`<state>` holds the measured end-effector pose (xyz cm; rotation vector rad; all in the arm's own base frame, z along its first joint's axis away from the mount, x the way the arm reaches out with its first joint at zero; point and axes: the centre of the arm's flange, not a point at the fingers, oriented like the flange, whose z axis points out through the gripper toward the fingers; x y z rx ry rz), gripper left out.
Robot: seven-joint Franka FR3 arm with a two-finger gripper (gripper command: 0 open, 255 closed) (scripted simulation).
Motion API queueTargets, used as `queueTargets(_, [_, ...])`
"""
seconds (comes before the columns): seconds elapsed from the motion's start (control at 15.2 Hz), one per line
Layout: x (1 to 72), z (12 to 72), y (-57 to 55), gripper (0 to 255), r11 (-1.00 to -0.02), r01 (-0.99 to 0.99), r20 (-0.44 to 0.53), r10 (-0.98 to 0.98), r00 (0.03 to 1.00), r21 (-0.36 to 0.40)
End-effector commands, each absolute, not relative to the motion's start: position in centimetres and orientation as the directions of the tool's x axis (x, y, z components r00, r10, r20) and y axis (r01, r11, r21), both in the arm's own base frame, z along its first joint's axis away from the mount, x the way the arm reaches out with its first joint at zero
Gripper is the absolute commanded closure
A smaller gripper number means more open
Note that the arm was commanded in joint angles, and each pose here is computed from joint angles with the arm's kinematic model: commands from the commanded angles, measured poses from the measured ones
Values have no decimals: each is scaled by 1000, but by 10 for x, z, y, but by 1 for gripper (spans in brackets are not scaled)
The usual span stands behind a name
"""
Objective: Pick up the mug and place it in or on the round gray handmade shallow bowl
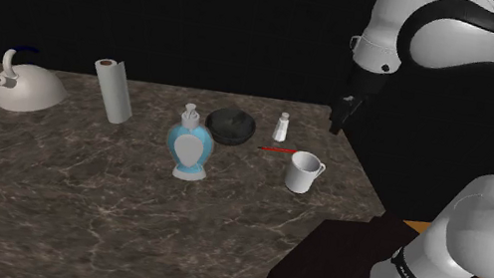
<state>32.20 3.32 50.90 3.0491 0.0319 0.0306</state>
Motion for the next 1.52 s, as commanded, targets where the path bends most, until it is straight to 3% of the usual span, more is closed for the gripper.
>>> queueTargets(0.0, [329, 486, 43, 0, -996, 21, 19, 23, 1000, 87])
queueTargets(0.66, [362, 369, 91, 0, -998, 27, 7, 28, 1000, 63])
queueTargets(1.45, [363, 327, 89, 0, -998, 27, 7, 28, 1000, 63])
